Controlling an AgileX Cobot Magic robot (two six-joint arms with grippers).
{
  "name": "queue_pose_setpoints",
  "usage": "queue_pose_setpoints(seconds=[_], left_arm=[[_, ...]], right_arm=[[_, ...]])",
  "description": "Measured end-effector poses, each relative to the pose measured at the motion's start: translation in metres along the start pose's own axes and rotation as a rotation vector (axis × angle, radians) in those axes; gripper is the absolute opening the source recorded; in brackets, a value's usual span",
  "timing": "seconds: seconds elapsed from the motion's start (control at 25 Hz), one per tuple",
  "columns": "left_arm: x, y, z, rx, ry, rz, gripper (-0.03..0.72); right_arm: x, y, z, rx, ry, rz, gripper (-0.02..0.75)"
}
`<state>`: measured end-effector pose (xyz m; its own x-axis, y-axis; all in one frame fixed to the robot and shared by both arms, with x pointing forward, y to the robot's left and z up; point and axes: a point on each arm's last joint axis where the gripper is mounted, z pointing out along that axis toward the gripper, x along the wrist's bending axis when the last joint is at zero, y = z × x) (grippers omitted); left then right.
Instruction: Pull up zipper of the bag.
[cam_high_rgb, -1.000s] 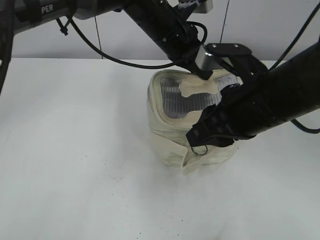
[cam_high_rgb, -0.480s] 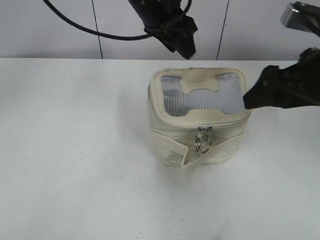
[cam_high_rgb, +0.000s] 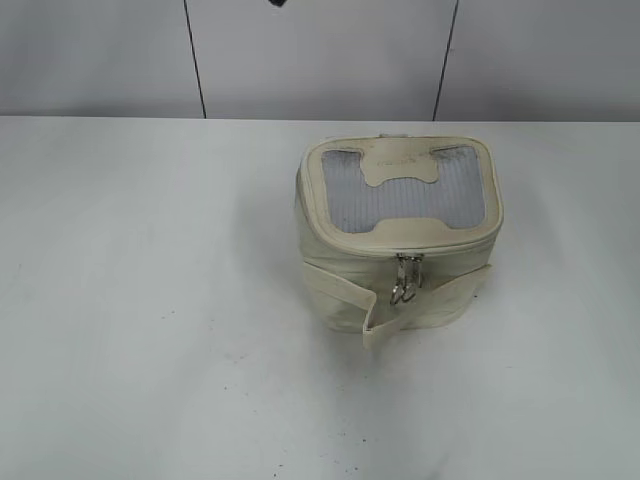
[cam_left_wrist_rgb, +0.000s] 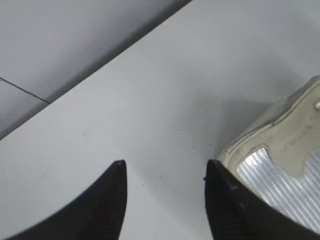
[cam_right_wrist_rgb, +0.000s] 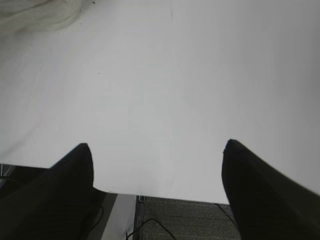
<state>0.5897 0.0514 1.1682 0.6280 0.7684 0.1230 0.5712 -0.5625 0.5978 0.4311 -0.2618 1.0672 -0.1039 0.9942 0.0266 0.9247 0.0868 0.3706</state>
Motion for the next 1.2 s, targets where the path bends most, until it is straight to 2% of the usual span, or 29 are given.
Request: queue_pose_setpoints(seconds=[0.16,0.32,0.4,0.6,0.76,0.84,0.96,1.2], left_arm=[[0.001,-0.016,-0.037,-0.011,0.001,-0.023,0.390],[-0.002,-0.053,-0.066,0.038,-0.006,-0.040,0.390],[-0.005,-0.079,-0.074,0.085,-0.015,-0.052,0.389],[-0.016,-0.157,-0.100,0.171,-0.060,-0.071,0.389],[-0.024,-0.227,-0.123,0.188,-0.081,-0.079,0.389],[-0.027,-0.258,-0.135,0.145,-0.083,-0.083,0.389],[-0.032,-0.308,-0.155,0.014,-0.076,-0.089,0.389],[-0.039,-0.379,-0.165,-0.186,-0.054,-0.092,0.389]], right_arm=[[-0.003,-0.021,-0.030,-0.034,-0.001,0.001,0.585],[-0.005,-0.046,-0.063,-0.143,0.008,0.003,0.583],[-0.007,-0.062,-0.077,-0.220,0.015,0.004,0.583],[-0.011,-0.102,-0.081,-0.310,0.020,-0.011,0.583],[-0.014,-0.135,-0.077,-0.382,0.022,-0.039,0.577],[-0.015,-0.149,-0.074,-0.425,0.020,-0.059,0.575],[-0.016,-0.162,-0.069,-0.478,0.021,-0.069,0.574],[-0.016,-0.169,-0.054,-0.532,0.030,-0.072,0.575]])
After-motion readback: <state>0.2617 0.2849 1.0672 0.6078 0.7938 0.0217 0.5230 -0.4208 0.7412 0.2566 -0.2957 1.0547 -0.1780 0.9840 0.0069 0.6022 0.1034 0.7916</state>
